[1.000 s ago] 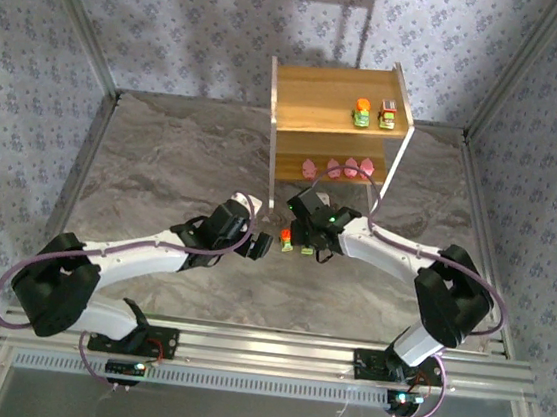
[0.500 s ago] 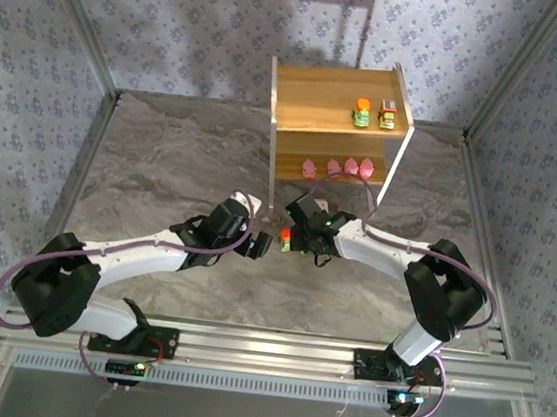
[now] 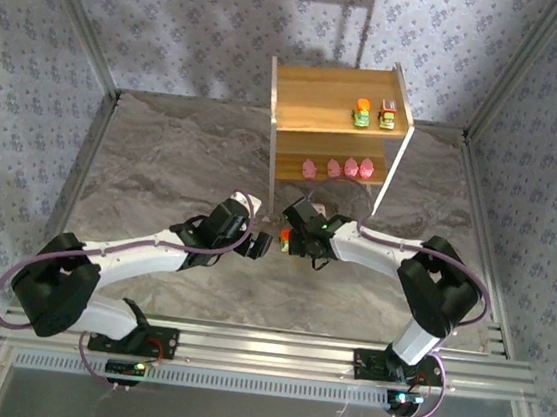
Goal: Place and organize the plastic toys onto the shelf
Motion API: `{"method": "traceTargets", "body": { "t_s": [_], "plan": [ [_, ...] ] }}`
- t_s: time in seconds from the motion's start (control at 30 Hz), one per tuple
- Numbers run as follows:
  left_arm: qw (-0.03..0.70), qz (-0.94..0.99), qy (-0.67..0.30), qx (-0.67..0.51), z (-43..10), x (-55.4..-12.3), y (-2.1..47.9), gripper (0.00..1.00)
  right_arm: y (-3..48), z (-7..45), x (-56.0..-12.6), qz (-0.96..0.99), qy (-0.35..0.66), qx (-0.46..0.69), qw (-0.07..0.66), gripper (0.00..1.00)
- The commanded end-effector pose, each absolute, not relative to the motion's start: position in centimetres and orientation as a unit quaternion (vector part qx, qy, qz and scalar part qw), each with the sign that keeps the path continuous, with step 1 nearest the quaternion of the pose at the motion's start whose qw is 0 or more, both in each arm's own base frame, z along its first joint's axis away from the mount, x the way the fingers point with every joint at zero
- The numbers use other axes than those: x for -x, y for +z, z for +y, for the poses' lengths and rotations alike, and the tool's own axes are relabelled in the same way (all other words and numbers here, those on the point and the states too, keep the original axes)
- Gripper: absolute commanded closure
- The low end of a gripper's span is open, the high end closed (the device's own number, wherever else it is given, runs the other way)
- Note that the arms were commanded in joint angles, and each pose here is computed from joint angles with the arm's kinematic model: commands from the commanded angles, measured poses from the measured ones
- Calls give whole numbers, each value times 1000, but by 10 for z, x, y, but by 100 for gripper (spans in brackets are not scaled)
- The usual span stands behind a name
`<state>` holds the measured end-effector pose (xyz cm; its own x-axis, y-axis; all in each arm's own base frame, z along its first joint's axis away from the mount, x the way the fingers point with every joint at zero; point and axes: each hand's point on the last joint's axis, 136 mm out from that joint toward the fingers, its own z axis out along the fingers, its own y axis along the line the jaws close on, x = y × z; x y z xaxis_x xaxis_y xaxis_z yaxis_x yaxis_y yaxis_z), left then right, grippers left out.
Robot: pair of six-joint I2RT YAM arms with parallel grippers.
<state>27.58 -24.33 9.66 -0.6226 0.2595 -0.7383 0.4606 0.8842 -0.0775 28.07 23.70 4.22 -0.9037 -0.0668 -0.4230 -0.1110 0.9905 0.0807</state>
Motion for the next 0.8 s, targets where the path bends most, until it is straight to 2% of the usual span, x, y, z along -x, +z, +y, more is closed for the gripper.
{"method": "traceTargets", "body": {
  "t_s": [0.0, 0.43, 0.77],
  "plan": [
    [386, 891, -141, -193, -248, -280, 104, 0, 31, 234, -275, 978, 43, 41, 202, 48],
    [385, 891, -140, -194, -248, -280, 103, 0, 20, 230, -275, 980, 37, 38, 192, 57],
    [385, 891, -142, -193, -249, -280, 102, 0, 21, 227, -281, 980, 35, 35, 195, 57]
  ]
}}
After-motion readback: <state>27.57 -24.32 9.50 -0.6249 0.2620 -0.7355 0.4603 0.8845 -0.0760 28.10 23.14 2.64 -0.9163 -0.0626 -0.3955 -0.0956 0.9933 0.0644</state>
